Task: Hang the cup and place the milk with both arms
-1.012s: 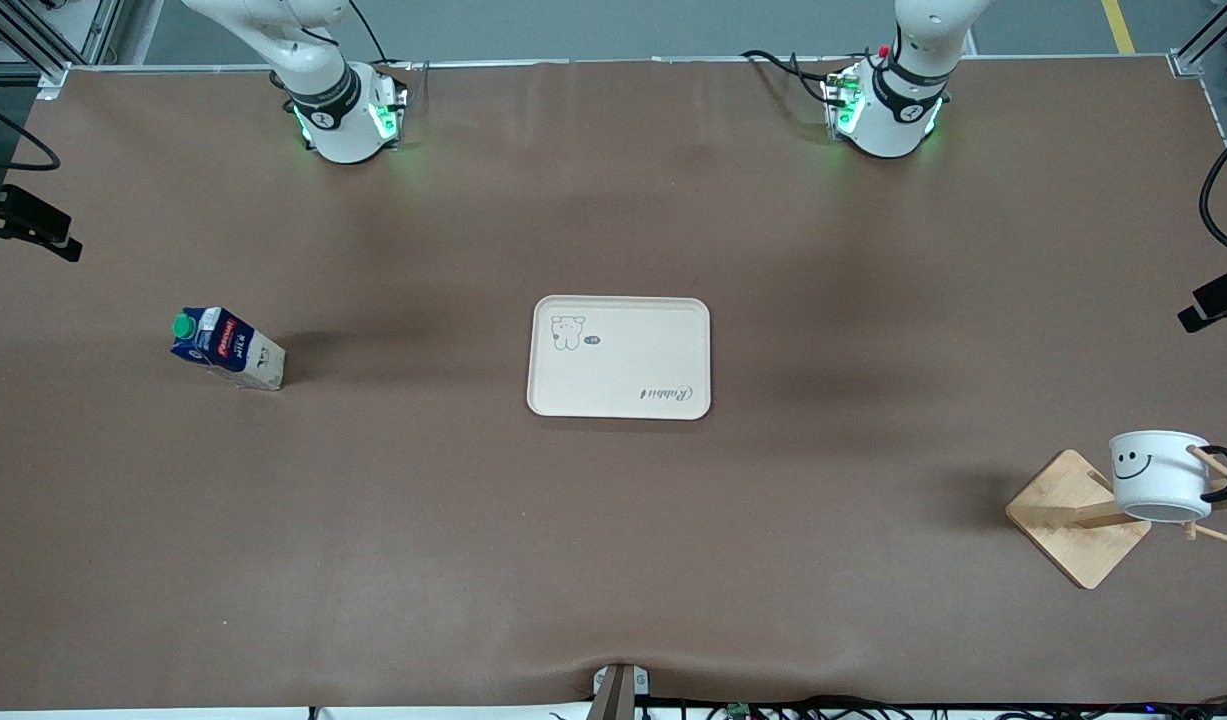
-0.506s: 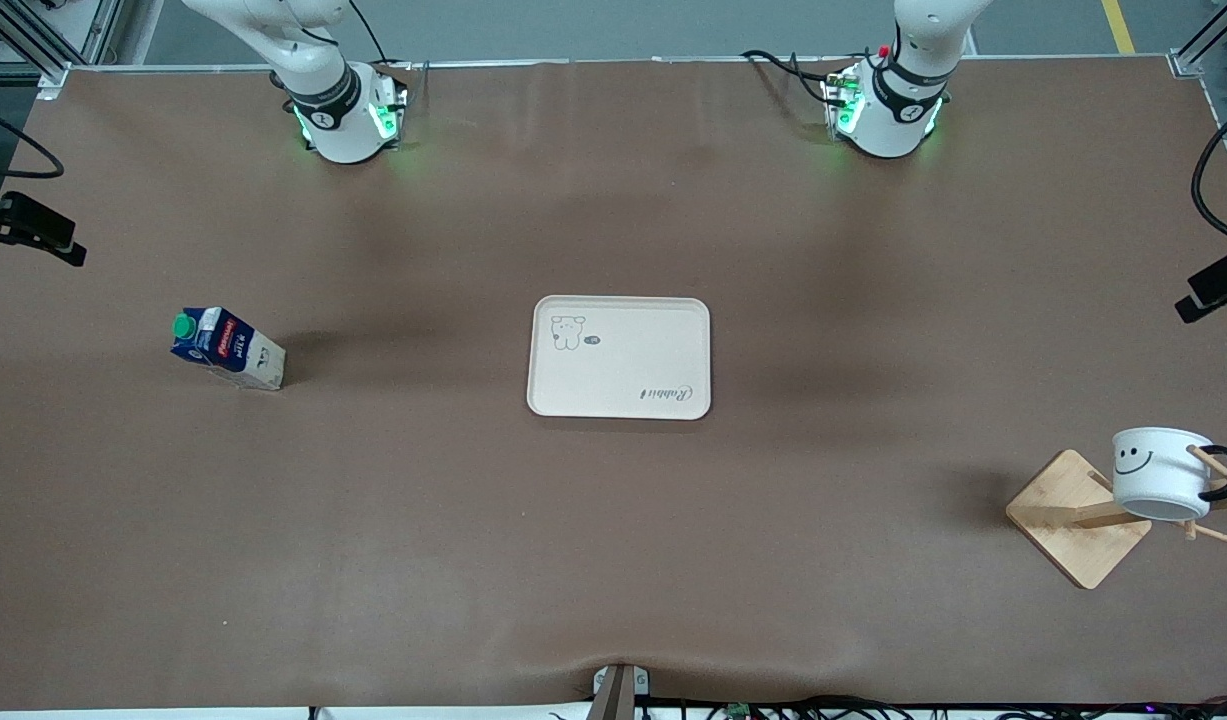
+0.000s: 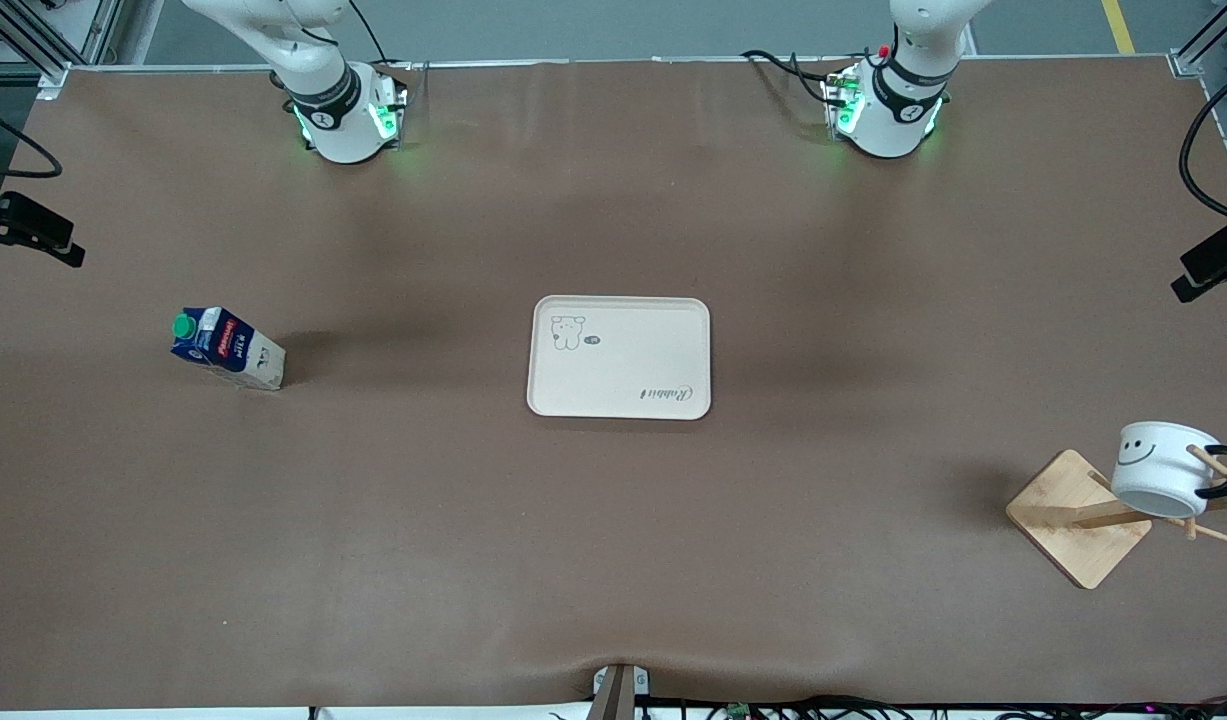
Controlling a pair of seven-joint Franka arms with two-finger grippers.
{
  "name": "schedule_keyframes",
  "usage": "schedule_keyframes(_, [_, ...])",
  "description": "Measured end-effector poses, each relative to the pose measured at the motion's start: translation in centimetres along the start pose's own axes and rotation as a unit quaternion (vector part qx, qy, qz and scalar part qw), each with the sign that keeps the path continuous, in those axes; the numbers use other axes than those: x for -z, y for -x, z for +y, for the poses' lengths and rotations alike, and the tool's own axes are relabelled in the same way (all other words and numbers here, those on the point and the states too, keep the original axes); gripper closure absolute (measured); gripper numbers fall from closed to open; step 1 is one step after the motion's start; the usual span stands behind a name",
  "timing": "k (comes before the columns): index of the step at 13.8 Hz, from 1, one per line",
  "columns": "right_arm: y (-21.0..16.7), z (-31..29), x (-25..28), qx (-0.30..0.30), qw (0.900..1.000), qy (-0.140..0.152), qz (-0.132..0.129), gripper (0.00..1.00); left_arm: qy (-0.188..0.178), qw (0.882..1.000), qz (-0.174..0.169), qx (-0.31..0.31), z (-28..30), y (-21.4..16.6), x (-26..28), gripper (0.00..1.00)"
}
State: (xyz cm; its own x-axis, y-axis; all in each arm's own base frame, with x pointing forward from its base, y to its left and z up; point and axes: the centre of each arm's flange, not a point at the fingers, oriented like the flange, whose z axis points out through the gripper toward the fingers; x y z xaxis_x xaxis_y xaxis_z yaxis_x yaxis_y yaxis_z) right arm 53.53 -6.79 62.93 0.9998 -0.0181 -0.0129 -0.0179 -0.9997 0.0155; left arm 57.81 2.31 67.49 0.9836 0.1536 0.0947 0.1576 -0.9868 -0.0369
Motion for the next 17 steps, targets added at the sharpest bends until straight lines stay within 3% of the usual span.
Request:
schedule_keyframes(8, [-0.8, 0.1, -0.3, 0.000, 1.000, 0.000, -0.001, 0.00, -0.002, 1.000, -0.010, 0.011, -0.2, 1.8, 1.9, 0.00])
schedule_keyframes(17, [-0.8, 0.3, -0.4, -0.002, 1.000, -0.001, -0.003, 0.00, -0.006, 0.998, -0.014, -0.057, 1.8, 5.0, 4.2, 0.00])
